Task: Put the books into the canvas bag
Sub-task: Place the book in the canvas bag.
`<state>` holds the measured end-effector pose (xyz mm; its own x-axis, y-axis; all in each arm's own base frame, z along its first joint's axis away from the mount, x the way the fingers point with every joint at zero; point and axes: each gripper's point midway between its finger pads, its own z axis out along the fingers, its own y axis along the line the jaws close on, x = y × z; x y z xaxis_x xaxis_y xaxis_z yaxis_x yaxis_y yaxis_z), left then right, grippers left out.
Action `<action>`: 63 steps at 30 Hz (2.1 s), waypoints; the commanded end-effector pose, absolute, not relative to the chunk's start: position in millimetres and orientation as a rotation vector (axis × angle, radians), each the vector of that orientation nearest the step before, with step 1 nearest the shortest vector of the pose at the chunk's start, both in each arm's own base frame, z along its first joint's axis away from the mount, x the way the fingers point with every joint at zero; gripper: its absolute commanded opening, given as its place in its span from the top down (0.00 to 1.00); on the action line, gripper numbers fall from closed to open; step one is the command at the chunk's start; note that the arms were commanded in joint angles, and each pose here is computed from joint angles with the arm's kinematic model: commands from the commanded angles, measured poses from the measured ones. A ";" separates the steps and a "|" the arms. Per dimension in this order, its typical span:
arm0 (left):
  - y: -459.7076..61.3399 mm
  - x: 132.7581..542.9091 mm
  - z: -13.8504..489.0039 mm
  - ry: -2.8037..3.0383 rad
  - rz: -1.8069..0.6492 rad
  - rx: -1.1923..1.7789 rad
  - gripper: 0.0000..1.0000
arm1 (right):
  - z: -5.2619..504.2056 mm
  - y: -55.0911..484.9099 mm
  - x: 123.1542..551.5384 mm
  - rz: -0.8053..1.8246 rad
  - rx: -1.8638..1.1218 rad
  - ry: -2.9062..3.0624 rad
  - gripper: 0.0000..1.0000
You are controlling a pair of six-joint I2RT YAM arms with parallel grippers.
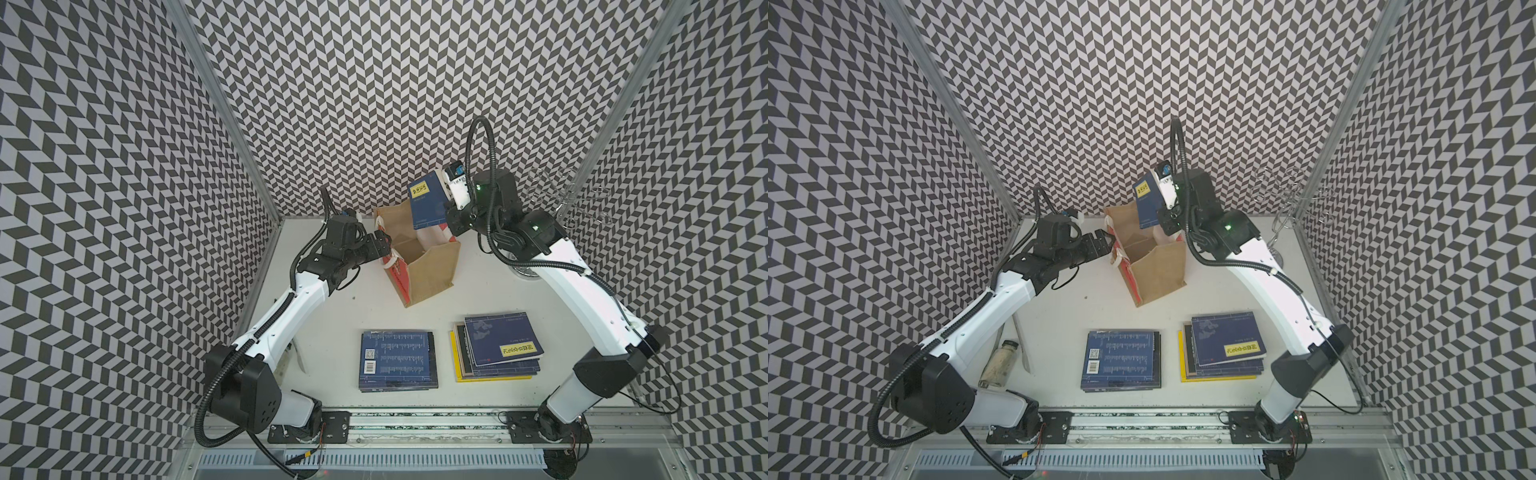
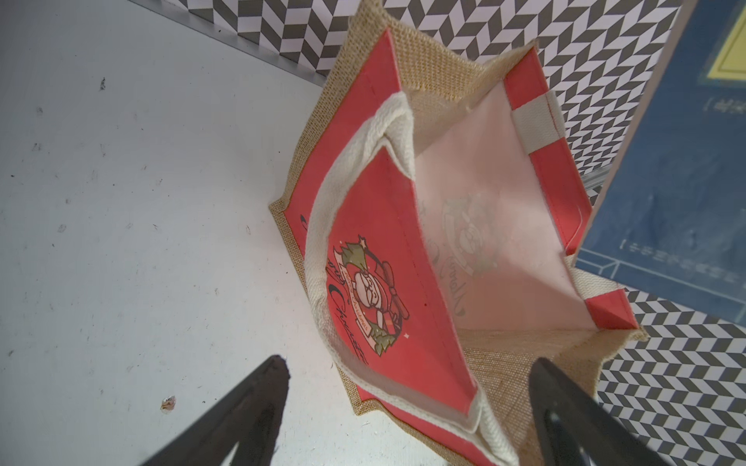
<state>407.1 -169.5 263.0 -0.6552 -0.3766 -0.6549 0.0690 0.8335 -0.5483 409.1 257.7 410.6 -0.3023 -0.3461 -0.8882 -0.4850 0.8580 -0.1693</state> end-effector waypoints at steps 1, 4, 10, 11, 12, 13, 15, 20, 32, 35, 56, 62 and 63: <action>-164.9 419.2 283.9 2.141 -0.710 -0.213 0.09 | 432.8 256.9 418.0 0.125 -0.614 1.863 1.00; -161.3 427.4 283.2 2.165 -0.686 -0.206 0.09 | 418.7 261.9 427.2 0.098 -0.637 1.905 1.00; -160.3 435.5 274.8 2.189 -0.699 -0.205 0.09 | 385.7 258.8 442.8 -0.017 -0.667 1.978 1.00; -160.9 436.2 273.6 2.192 -0.703 -0.203 0.10 | 381.8 258.6 444.6 -0.032 -0.674 1.983 1.00; -162.1 437.1 272.1 2.196 -0.709 -0.200 0.10 | 378.9 258.7 446.2 -0.044 -0.682 1.986 1.00; -162.9 437.8 270.5 2.198 -0.712 -0.198 0.12 | 375.3 259.4 448.1 -0.053 -0.691 1.990 1.00; -165.4 439.5 268.6 2.205 -0.724 -0.191 0.13 | 368.6 261.5 451.4 -0.069 -0.713 1.998 1.00; -172.2 441.2 260.5 2.233 -0.738 -0.176 0.16 | 343.0 271.4 462.0 -0.097 -0.790 2.039 1.00; -185.4 444.8 253.1 2.269 -0.715 -0.118 0.24 | 288.8 277.3 468.8 -0.203 -0.914 2.131 1.00; -189.9 443.8 248.8 2.282 -0.713 -0.107 0.26 | 276.7 277.2 470.0 -0.213 -0.928 2.155 1.00; -190.2 437.5 245.1 2.289 -0.696 -0.097 0.25 | 202.3 277.8 489.5 -0.080 -0.886 2.348 0.99; -191.3 436.9 245.5 2.287 -0.704 -0.096 0.24 | 192.7 264.1 494.1 -0.088 -0.839 2.391 0.87; -191.3 436.8 246.8 2.284 -0.705 -0.096 0.24 | 192.2 262.4 494.5 -0.090 -0.833 2.396 0.86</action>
<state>440.5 -192.5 237.7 -0.7437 -0.2719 -0.6107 0.1195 0.8448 -0.5216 484.7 266.2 204.0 -0.6052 -0.6071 -0.5150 -0.5668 0.7828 -0.2568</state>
